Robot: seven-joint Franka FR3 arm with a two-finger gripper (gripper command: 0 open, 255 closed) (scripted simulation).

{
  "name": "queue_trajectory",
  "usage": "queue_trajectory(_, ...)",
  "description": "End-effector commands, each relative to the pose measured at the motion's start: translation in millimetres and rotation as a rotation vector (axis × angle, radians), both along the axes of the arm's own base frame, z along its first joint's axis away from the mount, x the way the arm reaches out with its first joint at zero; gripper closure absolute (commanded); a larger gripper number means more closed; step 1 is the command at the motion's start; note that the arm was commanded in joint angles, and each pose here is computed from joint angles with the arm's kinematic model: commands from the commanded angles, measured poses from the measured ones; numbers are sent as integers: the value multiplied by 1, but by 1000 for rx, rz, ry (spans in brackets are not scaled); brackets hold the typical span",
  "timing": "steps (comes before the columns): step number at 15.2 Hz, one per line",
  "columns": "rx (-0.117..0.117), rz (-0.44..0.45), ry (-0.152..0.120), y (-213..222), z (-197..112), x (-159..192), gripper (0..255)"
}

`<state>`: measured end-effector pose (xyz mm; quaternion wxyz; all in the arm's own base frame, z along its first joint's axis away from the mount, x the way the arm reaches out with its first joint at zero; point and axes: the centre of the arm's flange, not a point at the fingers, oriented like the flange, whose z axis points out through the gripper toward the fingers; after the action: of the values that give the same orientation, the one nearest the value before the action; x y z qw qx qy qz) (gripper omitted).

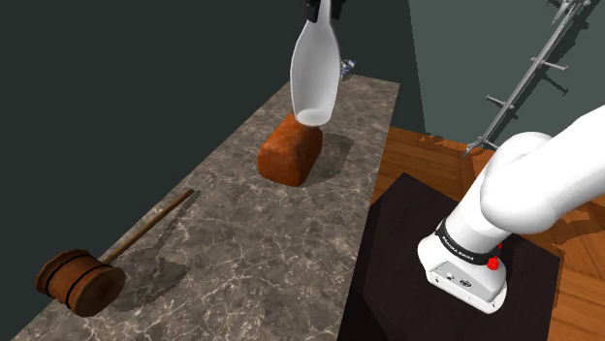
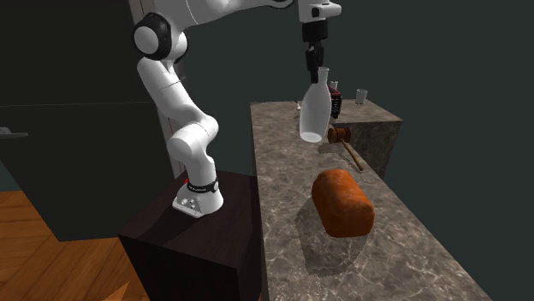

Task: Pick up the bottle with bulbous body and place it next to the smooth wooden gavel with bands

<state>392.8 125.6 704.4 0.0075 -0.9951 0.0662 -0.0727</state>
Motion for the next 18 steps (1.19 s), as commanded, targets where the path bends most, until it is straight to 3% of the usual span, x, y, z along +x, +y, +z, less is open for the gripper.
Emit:
queue_trajectory(1,1,-2,-1,24,-8,1,255)
queue_trajectory(18,1,-2,-1,235,-81,23,255)
